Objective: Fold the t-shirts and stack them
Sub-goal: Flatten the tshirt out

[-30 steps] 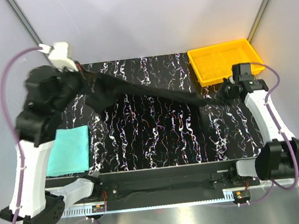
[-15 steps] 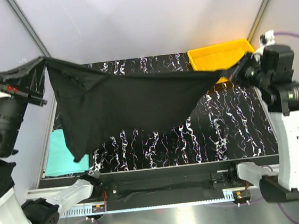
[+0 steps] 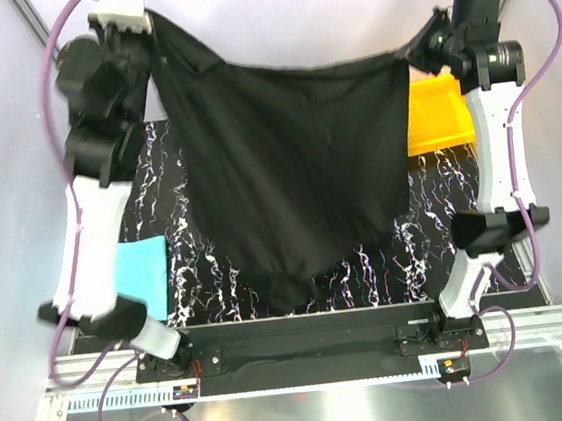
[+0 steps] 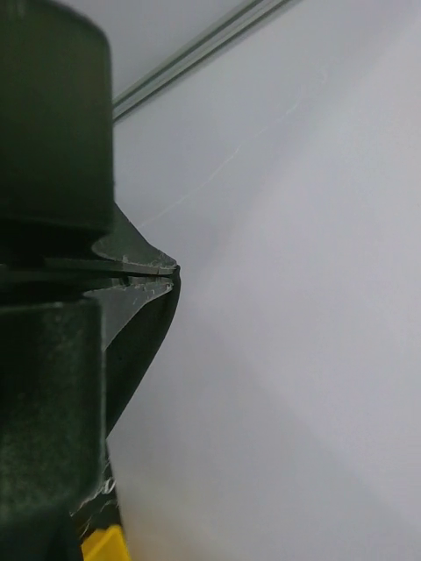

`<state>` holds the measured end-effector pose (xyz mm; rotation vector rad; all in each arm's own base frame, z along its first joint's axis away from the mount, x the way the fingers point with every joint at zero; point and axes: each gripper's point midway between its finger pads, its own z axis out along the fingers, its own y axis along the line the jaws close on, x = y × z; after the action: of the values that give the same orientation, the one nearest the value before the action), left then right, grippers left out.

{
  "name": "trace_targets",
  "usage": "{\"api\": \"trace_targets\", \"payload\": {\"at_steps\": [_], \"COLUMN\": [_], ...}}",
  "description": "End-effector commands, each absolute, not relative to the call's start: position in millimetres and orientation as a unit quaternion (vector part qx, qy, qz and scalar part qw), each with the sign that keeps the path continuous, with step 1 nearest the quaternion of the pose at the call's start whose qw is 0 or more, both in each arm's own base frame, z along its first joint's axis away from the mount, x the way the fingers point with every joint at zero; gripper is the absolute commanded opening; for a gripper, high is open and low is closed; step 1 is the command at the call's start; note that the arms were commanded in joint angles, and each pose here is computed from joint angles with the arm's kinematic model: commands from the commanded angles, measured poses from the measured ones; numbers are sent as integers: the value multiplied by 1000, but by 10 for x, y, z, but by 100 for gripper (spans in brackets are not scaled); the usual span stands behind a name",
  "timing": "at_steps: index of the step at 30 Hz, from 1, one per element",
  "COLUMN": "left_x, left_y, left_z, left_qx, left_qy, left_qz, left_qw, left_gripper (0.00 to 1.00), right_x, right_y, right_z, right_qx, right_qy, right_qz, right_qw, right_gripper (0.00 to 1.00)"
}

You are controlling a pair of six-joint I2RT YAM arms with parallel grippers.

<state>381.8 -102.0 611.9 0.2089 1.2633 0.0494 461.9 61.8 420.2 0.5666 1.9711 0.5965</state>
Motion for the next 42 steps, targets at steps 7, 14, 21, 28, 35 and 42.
{"api": "trace_targets", "payload": {"at_steps": [7, 14, 21, 28, 35, 42], "left_x": [3796, 3883, 3676, 2718, 2147, 1953], "left_y": [-347, -238, 4, 41, 84, 136], "left_z": [7413, 7161, 5346, 3001, 1731, 1539], "left_qx": [-18, -20, -120, -215, -330, -415], "left_qy": [385, 416, 585, 729, 773, 765], "left_qz": [-84, -168, -119, -52, -66, -68], "left_qw": [919, 894, 794, 648, 537, 488], "left_gripper": [0, 0, 0, 0, 0, 0], "right_x": [4789, 4666, 4103, 2932, 2061, 1931], "right_y": [333, 376, 697, 991, 997, 915], "right_z": [5156, 4764, 3770, 1807, 855, 637], "right_qx": [240, 244, 248, 277, 295, 324], "right_qy": [715, 757, 811, 882, 907, 909], "right_qz": [266, 260, 294, 288, 257, 225], "right_qw": [601, 547, 441, 250, 156, 133], "right_gripper": [0, 0, 0, 0, 0, 0]}}
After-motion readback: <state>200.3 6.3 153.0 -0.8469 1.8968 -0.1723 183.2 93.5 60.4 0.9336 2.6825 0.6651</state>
